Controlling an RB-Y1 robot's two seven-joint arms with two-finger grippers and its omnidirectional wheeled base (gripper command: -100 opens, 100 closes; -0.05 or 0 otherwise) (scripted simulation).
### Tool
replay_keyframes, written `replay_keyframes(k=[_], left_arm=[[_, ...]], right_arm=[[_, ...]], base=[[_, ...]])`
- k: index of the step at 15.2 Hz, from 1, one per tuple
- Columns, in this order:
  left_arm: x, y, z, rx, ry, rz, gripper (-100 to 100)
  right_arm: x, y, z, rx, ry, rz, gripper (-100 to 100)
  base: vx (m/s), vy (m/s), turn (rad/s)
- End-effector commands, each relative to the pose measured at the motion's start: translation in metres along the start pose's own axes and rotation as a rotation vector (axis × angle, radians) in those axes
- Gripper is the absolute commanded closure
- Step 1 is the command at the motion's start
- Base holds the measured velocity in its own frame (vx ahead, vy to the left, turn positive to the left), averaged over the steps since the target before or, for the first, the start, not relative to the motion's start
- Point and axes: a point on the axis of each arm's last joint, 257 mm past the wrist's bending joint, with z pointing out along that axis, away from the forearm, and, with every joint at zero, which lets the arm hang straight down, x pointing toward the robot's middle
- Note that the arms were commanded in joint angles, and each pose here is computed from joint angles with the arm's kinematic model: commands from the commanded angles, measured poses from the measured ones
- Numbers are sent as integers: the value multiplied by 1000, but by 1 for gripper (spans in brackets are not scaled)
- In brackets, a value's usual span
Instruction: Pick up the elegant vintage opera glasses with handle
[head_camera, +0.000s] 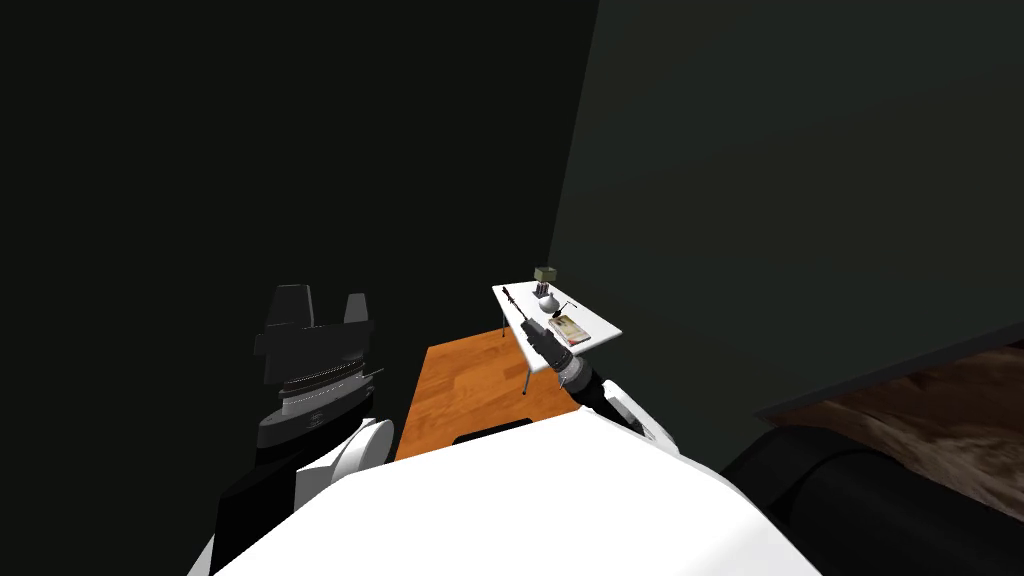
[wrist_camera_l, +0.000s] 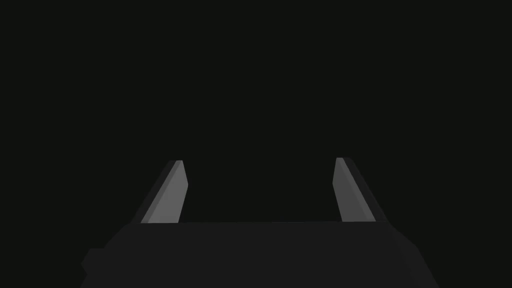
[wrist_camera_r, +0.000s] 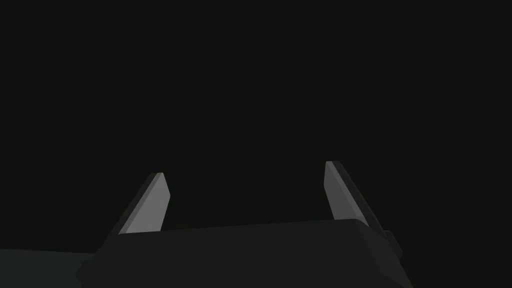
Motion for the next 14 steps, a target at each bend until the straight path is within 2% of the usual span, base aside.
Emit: replay_keyframes(k=[1, 2, 3, 4, 5, 7, 8, 10, 11, 12, 13, 14], left_arm=[[0, 0, 0, 0, 0, 0, 0], [0, 0, 0, 0, 0, 0, 0], [0, 0, 0, 0, 0, 0, 0], [0, 0, 0, 0, 0, 0, 0], [0, 0, 0, 0, 0, 0, 0], [0, 0, 0, 0, 0, 0, 0], [0, 0, 0, 0, 0, 0, 0], [0, 0, 0, 0, 0, 0, 0], [0, 0, 0, 0, 0, 0, 0], [0, 0, 0, 0, 0, 0, 0], [0, 0, 0, 0, 0, 0, 0], [0, 0, 0, 0, 0, 0, 0]], right_arm=[[22, -3, -5, 8, 74, -28, -100], [23, -3, -5, 8, 79, -30, -100], [44, -6, -11, 18, 145, -56, -100], [47, -7, -13, 17, 162, -63, -100], [67, -10, -19, 28, 218, -86, -100], [70, -11, -23, 25, 247, -98, -100], [91, -15, -32, 34, 309, -125, -100], [94, -16, -37, 32, 332, -136, -100], [114, -20, -49, 39, 402, -168, -100], [116, -22, -52, 37, 419, -175, -100], [132, -27, -64, 46, 475, -212, -100], [136, -27, -70, 42, 500, -215, -100]], base=[[48, 123, 67], [28, 91, 19], [32, 89, 54], [40, 94, 63], [57, 108, 92], [55, 80, 39], [58, 81, 54], [62, 71, 46], [64, 70, 68], [73, 70, 62], [88, 84, 71], [103, 83, 58]])
